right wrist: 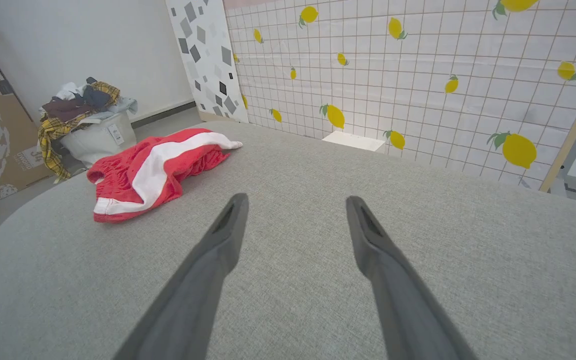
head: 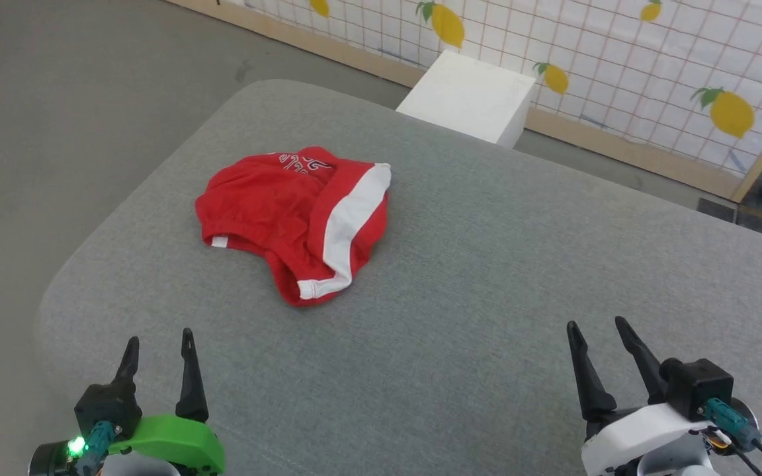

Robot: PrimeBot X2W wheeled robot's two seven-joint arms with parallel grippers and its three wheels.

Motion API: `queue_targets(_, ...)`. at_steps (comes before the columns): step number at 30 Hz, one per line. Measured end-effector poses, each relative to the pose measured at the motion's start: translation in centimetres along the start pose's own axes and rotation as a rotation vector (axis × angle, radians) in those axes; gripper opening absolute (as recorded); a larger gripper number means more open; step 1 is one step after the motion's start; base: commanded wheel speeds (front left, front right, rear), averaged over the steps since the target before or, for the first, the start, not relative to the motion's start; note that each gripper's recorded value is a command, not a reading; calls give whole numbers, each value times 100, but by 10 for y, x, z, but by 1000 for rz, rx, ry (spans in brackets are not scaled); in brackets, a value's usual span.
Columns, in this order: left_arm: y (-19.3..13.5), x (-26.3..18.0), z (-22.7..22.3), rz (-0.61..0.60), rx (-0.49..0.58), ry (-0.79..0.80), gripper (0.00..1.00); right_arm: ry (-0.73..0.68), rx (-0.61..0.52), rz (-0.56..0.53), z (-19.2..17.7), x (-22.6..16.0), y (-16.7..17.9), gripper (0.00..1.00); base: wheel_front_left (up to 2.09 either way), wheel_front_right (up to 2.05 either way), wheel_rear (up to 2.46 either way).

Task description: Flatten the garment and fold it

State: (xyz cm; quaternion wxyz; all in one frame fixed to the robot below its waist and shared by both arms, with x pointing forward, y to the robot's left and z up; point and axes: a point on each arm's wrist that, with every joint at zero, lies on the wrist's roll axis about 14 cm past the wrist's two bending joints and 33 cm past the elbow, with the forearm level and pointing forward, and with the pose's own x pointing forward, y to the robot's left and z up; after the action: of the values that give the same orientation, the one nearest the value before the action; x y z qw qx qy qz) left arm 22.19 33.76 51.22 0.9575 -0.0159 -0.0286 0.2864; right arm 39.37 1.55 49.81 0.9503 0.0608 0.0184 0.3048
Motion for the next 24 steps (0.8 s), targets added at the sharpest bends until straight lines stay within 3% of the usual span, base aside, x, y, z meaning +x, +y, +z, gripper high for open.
queue_targets(24, 48, -26, -1, 150, -20, -23, 100, 18, 31, 100, -16, 18, 31, 100, 0, 0, 0)
